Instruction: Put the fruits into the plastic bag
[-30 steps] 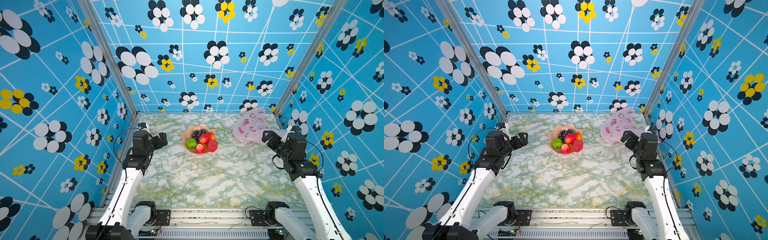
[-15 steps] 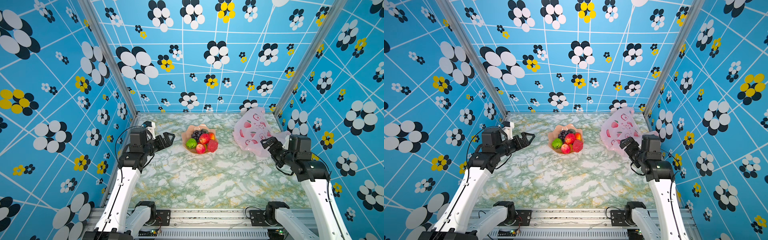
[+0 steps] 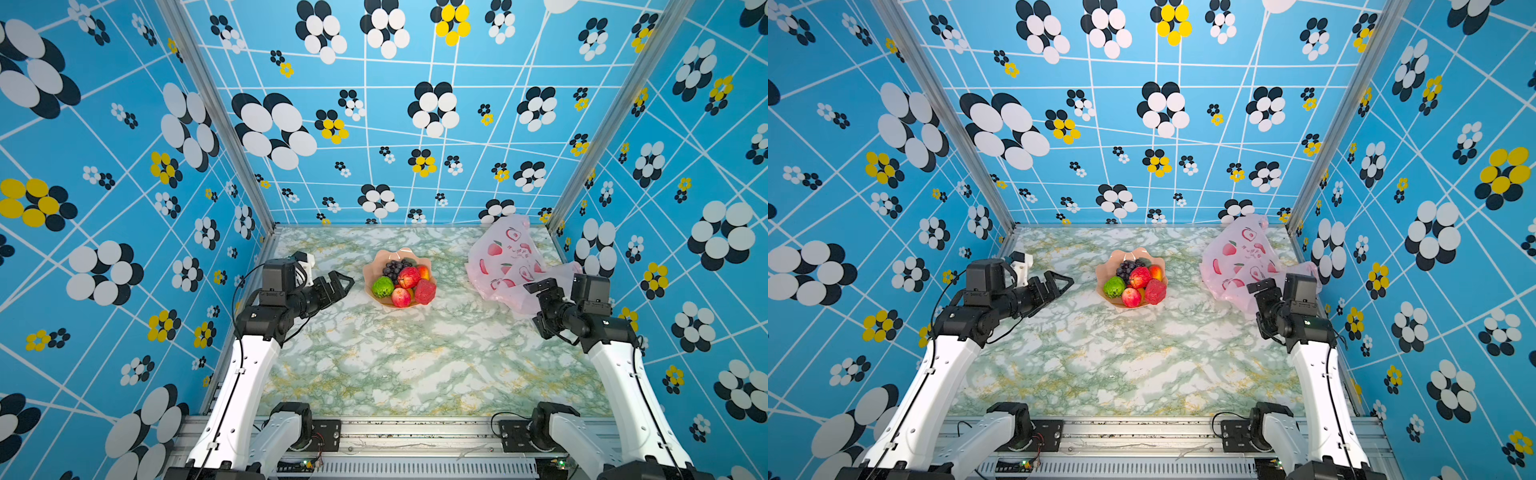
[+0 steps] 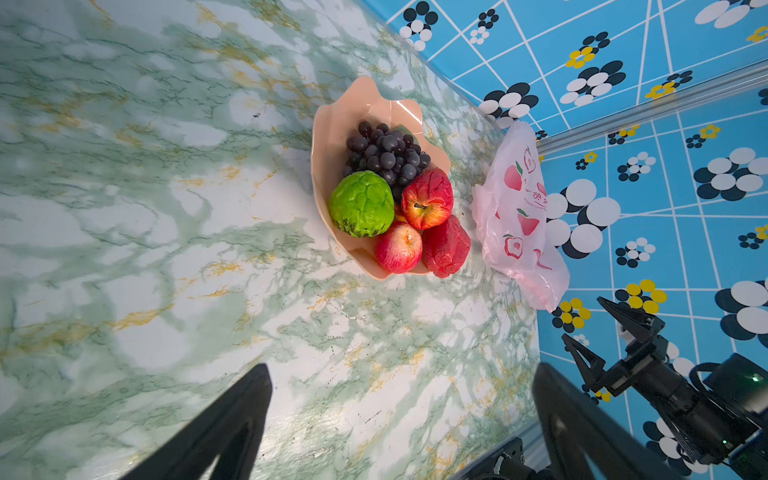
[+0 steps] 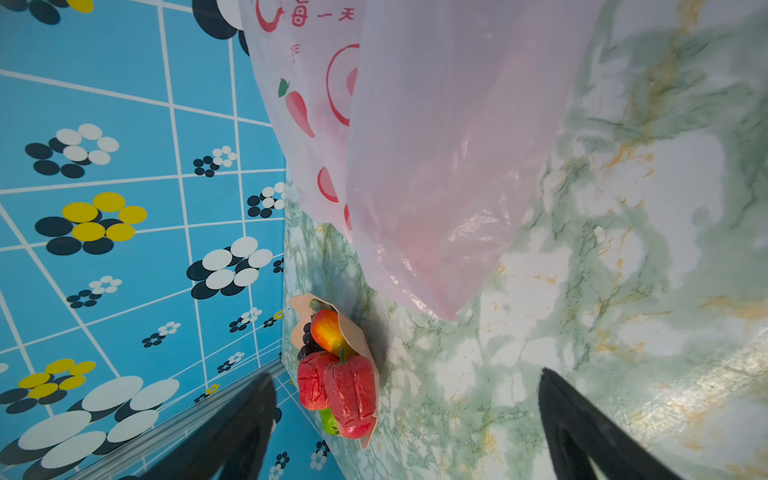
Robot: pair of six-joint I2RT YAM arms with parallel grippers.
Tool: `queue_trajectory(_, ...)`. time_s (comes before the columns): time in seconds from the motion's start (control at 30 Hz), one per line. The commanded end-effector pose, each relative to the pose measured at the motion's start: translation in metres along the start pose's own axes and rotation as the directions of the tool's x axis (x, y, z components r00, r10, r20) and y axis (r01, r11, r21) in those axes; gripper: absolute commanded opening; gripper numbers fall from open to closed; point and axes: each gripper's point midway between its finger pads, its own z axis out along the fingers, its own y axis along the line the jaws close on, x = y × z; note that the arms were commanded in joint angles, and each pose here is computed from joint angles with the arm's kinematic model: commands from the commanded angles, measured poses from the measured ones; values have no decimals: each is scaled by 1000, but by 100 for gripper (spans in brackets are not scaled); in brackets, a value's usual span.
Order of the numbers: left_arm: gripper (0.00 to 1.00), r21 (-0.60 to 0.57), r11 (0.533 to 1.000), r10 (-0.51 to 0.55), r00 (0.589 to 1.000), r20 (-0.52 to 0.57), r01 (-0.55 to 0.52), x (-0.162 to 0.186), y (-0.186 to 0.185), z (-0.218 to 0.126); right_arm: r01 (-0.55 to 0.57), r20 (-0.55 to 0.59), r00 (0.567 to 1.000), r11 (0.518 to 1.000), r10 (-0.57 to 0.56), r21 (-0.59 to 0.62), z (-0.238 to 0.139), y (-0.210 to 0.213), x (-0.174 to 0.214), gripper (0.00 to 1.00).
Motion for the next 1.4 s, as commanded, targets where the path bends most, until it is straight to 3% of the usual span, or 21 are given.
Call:
queue_trajectory(0.0, 99, 41, 998, -35, 999, -20, 36, 6, -4, 3, -52, -3, 999, 997, 52, -49, 15, 8, -7, 99)
queue_trajectory(0.2, 99, 44, 998, -52, 998, -24, 53, 10, -1, 8, -92, -11, 996, 994, 92, -51, 44, 8, -15, 99)
queue_trajectory(0.43, 99, 36, 998, -50, 998, -37, 51, 16, 1, 5, -37, 53, 998, 999, 38, -12, 58, 8, -34, 99)
queue_trajectory(0.83, 99, 45, 997, -56, 998, -35, 57, 17, -3, 0, -38, 42, 998, 999, 37, 28, 83, -8, -37, 98)
queue_trajectory(1.17, 99, 39, 997, -59, 998, -38, 61, 19, 0, 2, -39, 43, 998, 999, 38, 26, 91, -17, -37, 83)
queue_trajectory(1.37, 99, 35, 997, -62, 997, -42, 64, 19, 2, 3, -26, 61, 998, 1000, 25, 17, 89, -18, -38, 65)
